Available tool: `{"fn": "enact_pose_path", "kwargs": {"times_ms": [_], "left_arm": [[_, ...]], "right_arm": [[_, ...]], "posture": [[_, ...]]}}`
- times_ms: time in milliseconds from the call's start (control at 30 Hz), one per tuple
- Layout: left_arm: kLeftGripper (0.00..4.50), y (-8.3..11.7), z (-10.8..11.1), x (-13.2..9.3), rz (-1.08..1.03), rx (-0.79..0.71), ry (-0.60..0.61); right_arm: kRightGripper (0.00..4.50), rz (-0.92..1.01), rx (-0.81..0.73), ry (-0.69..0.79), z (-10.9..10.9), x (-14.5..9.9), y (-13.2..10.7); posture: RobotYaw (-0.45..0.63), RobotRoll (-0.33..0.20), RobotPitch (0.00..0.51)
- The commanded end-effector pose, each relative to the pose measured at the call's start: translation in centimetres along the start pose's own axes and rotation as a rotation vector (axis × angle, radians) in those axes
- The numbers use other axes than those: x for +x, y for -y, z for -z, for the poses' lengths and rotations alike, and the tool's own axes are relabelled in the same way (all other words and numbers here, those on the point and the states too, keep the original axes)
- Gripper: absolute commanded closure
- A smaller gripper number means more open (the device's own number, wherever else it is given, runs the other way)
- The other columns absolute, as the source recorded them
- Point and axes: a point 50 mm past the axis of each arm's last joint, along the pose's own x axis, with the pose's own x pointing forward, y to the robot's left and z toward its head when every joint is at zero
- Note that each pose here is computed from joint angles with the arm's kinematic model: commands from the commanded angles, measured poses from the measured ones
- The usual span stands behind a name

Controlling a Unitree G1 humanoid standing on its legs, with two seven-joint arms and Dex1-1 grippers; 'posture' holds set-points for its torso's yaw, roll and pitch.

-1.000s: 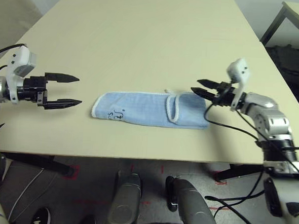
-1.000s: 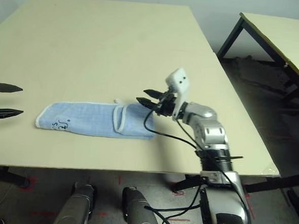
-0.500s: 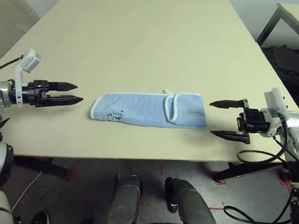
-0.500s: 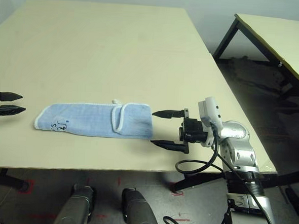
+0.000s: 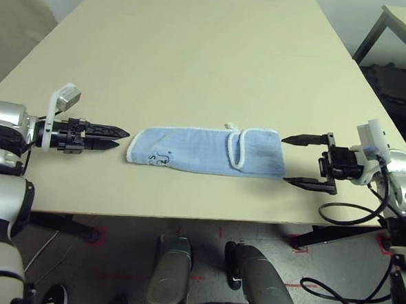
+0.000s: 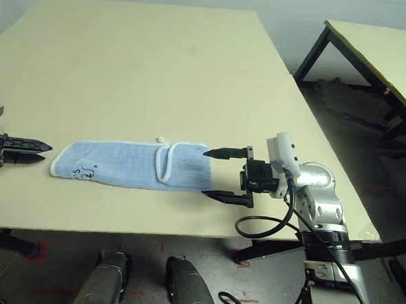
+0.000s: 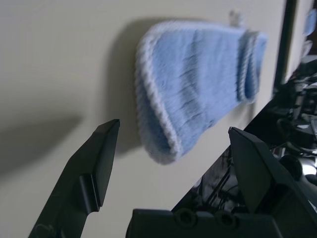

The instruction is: Fold the towel and set it aside.

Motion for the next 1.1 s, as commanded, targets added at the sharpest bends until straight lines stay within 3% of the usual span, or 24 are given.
{"fn": "enact_pose_path", "kwargs": {"times_ms": [33, 233, 667, 767, 1100], "left_arm": [[0.0, -0.3, 0.6, 0.6, -0.019, -0.04, -0.047], [0.0, -0.4, 0.6, 2.6, -0.023, -0.068, -0.077], [0.0, 0.4, -0.8, 4.9, 0.019, -0.045, -0.004], [0.62, 0.4, -0.9, 5.3, 0.023, -0.032, 0.004], [4.14, 0.4, -0.5, 5.5, 0.042, -0.053, -0.005]], "right_arm": [[0.03, -0.001, -0.016, -0.001, -0.3, -0.1, -0.2], [0.03, 0.004, -0.018, 0.0, -0.4, 0.0, -0.2], [0.03, 0.006, -0.009, 0.004, -0.3, 0.3, -0.5], [0.0, 0.006, -0.007, 0.007, -0.3, 0.5, -0.5], [0.0, 0.006, -0.003, 0.007, -0.3, 0.7, -0.6]], "posture": [[-0.01, 0.0, 0.15], [-0.01, 0.0, 0.15], [-0.02, 0.0, 0.156], [-0.02, 0.0, 0.158], [-0.01, 0.0, 0.163]]}}
